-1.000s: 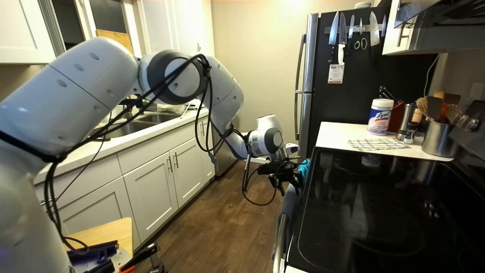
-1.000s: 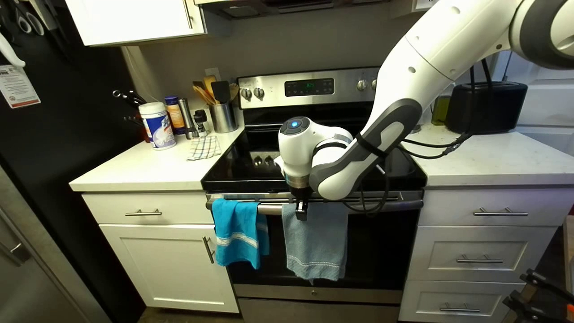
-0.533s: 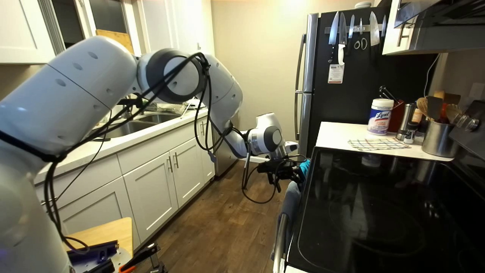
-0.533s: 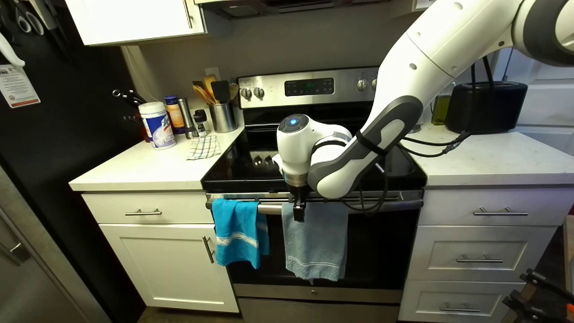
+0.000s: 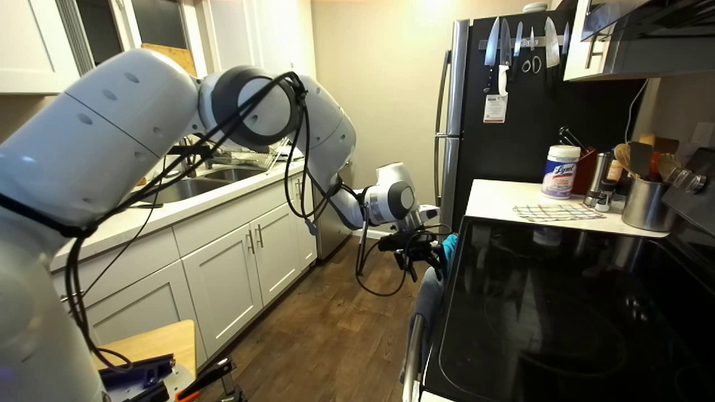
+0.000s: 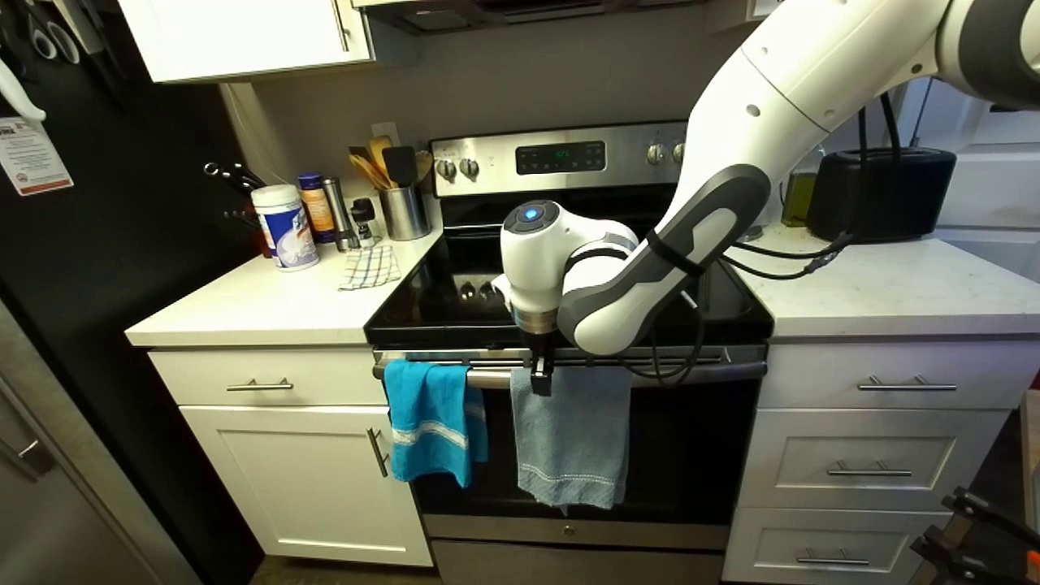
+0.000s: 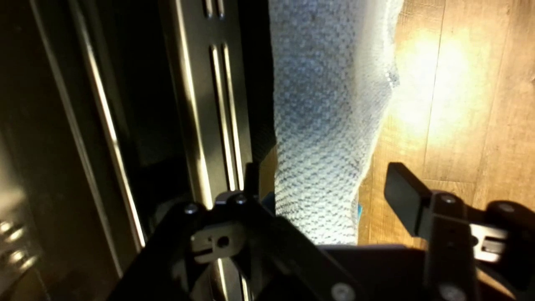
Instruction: Pick up the light blue towel and put it on the hob of the stove
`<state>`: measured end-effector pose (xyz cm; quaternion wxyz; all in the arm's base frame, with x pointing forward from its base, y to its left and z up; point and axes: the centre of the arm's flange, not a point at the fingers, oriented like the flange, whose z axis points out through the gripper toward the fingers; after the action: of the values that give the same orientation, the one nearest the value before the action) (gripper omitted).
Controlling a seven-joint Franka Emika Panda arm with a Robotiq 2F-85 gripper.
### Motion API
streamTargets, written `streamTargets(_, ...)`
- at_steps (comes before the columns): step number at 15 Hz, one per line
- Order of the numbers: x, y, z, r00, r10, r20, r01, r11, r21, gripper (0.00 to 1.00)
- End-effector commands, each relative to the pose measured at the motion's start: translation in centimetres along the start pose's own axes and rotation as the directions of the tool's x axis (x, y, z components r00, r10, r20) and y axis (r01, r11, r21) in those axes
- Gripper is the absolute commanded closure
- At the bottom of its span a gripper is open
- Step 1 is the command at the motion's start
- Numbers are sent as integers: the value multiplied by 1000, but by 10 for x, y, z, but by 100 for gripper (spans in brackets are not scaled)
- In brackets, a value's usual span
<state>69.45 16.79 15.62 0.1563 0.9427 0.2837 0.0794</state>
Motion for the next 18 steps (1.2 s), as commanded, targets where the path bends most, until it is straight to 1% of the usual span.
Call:
streamTargets(1, -15, -2, -9, 1000, 3, 14, -3, 1000, 24, 53)
streamTargets(4, -16, -3, -8, 1000, 0, 16, -1, 1000, 26, 74)
streamTargets(6, -16, 0, -9, 1000, 4, 14, -4, 1000, 24, 84)
streamTargets(7, -16, 2, -10, 1000, 6, 13, -7, 1000, 23, 92)
streamTargets(8, -16, 1, -12, 1000, 6, 10, -6, 1000, 24, 96)
streamTargets(9, -16, 1, -13, 1000, 6, 9, -6, 1000, 24, 94)
streamTargets(11, -18, 1, -20, 1000, 8, -2, -8, 1000, 26, 100)
streamTargets(13, -27, 5, -31, 1000, 14, -24, -13, 1000, 29, 99)
streamTargets(14, -33, 10, -38, 999, 24, -33, -23, 1000, 20, 98)
streamTargets(18, -58, 37, -65, 997, 51, -55, -51, 999, 4, 98)
